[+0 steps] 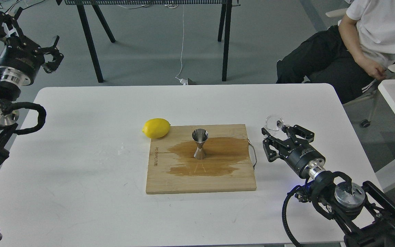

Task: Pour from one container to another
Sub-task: 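Reach the right gripper to the small clear glass cup and grasp it, then lift the glass cup with the right gripper toward the jigger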

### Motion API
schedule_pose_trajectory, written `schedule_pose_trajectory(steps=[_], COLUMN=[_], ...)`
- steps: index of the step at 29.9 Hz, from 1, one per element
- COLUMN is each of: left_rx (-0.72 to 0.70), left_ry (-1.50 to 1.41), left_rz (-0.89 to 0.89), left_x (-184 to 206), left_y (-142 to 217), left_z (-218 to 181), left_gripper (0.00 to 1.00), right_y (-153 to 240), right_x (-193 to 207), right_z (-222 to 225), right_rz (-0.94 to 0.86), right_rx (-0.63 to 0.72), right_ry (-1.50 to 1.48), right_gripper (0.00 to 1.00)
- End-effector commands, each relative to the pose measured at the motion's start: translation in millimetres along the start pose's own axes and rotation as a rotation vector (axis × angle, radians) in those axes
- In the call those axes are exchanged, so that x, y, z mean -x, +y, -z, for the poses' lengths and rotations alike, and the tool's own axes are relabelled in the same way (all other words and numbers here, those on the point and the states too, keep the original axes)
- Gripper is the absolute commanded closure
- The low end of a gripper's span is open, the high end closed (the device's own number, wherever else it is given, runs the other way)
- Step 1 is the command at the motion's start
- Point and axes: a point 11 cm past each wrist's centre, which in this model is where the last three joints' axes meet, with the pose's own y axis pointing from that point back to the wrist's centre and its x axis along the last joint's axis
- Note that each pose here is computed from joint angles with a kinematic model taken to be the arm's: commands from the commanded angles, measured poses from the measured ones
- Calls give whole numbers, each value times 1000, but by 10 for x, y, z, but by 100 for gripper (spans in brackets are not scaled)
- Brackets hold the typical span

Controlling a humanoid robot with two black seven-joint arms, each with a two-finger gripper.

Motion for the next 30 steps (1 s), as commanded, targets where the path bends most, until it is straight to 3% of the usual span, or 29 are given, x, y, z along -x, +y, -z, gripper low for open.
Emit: schedule_pose_trajectory(steps=[1,12,30], left_rx=[1,0,2], left_ry=[1,-2,-5], left_rz=[1,-3,-9], left_x=[-9,-39,-66], left_y=[9,30,55], left_z=[-1,-2,16], left_gripper=[0,0,0], right_y=[-86,-479,-542], right_x=[223,694,782], right_z=[-72,-607,-1109], right_rz=[-16,28,78], right_rx=[14,61,14], right_ry=[165,440,943], right_gripper=[57,57,57])
